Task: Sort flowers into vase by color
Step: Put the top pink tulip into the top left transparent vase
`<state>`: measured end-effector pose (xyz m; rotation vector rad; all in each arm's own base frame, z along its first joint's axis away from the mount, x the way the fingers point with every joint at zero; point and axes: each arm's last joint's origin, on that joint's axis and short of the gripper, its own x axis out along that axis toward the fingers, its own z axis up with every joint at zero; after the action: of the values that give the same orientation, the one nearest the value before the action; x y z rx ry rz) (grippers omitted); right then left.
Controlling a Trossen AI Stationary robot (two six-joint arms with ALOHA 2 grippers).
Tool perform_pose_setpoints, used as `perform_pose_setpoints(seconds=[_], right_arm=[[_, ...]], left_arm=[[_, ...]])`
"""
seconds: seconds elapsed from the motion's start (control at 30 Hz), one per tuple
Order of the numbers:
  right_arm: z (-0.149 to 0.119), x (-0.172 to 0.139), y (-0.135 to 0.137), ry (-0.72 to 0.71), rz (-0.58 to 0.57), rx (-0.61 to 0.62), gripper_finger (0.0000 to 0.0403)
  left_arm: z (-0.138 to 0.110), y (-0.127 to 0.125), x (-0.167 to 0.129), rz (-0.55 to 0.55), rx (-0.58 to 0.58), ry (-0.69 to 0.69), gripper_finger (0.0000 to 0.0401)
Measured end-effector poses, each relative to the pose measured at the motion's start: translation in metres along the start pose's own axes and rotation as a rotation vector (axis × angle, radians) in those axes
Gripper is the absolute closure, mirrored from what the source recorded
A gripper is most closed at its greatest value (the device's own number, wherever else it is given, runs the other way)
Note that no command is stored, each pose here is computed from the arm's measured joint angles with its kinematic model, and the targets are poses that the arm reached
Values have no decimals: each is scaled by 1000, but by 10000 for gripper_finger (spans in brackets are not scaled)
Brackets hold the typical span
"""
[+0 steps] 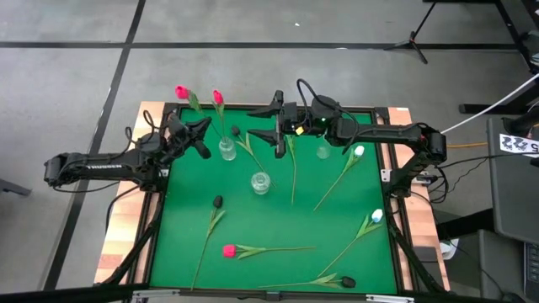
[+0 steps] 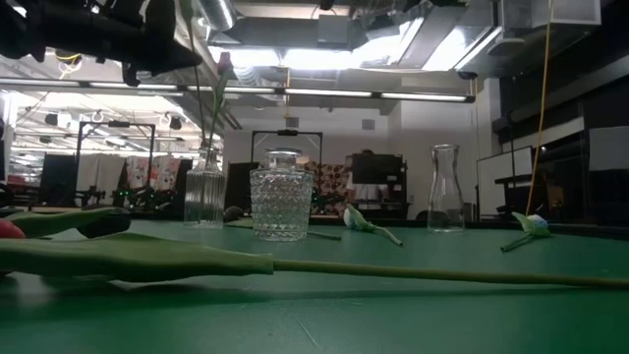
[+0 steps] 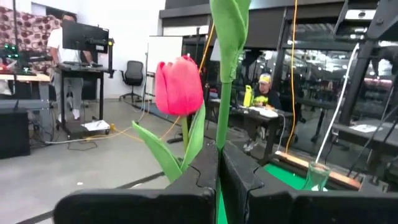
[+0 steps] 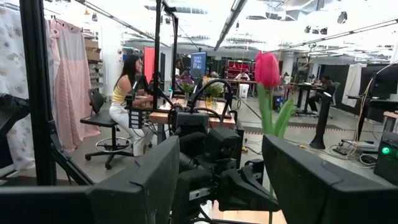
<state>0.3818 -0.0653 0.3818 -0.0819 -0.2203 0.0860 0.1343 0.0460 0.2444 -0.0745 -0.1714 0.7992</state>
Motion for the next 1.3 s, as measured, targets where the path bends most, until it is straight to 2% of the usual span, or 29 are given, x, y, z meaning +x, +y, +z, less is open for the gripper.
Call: perform_pose_setpoints(seconds=[0.5,0.73,0.87,1.3], right_arm=[[-2,0,0,19,1,6,175],[-2,0,0,20,2,7,175],[-2,0,0,20,2,7,175],[-2,0,0,21,2,7,175]], left_arm=[[-17,-5,9,3,8,94,401],[-43,1,1,2,-88,58,401],[-49,3,-1,3,-102,71,401],[-68,-1,5,5,-58,184,398]])
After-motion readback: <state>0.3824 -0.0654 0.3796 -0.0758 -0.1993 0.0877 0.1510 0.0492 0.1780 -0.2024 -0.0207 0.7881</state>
